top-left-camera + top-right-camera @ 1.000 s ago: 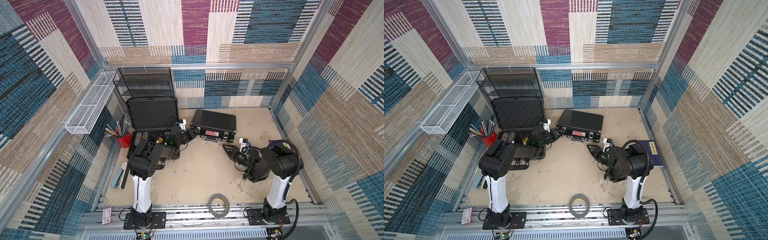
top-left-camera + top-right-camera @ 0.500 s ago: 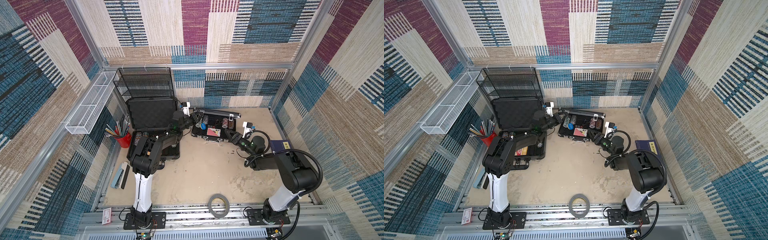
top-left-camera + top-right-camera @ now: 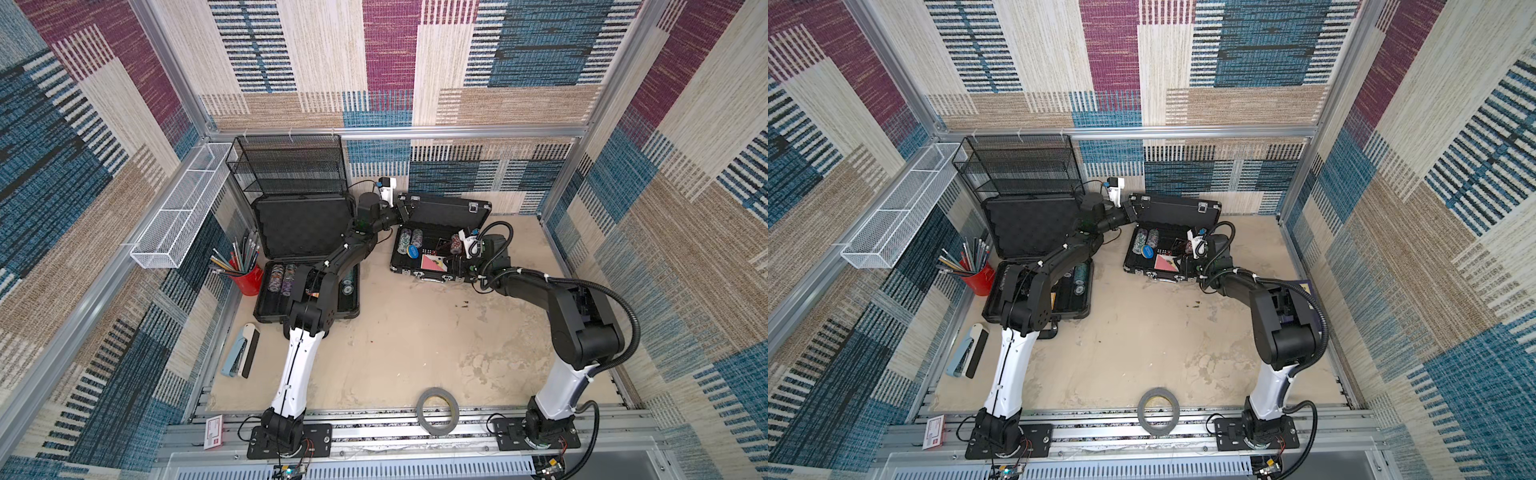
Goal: Open the poker set cases
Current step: Open the case lid on the poker set case, then move the poker set case to the center of the board.
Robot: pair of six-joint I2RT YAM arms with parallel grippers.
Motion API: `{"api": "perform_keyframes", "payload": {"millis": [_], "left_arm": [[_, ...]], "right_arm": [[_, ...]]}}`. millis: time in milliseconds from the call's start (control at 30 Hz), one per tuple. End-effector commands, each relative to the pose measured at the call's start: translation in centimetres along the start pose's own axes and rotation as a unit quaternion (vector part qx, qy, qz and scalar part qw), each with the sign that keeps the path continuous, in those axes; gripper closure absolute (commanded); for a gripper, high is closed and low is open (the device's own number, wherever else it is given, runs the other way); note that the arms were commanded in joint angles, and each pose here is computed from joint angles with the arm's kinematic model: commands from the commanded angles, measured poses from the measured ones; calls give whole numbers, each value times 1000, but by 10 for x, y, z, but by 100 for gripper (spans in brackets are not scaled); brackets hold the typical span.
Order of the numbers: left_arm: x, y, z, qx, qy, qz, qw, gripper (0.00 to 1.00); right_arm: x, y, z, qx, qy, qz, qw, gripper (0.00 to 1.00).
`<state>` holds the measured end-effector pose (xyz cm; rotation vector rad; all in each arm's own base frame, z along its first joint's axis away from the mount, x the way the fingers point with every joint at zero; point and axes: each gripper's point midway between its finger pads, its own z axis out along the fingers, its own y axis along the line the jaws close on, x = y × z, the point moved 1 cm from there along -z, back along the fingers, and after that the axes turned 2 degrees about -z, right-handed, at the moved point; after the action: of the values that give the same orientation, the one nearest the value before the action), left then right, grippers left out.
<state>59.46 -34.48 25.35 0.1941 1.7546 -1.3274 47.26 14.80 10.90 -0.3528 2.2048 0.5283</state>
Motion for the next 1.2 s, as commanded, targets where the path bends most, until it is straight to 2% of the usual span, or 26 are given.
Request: {"api": "perform_keyframes", "payload": {"millis": [0, 100, 233, 500, 700, 900, 1167], "left_arm": [[20, 17, 8, -24, 50, 0, 998, 78], [13, 19, 13, -27, 48, 10, 998, 75], [3, 19, 20, -30, 46, 24, 998, 71], [-3, 31, 23, -38, 36, 29, 998, 63], [-7, 31, 19, -40, 34, 32, 998, 58], [-21, 22, 15, -33, 20, 42, 998, 58], [-30, 11, 9, -27, 11, 48, 998, 58]], "right_arm": [[28, -14, 15, 40, 86, -74, 993, 44], [21, -10, 22, 42, 81, -122, 988, 42], [14, 8, 22, 0, 76, -169, 983, 40], [44, 43, 42, -61, 126, -244, 959, 38], [53, 39, 58, -44, 137, -267, 953, 38], [72, 55, 57, -57, 147, -305, 939, 46], [102, 79, 45, -80, 158, -322, 930, 75]]}}
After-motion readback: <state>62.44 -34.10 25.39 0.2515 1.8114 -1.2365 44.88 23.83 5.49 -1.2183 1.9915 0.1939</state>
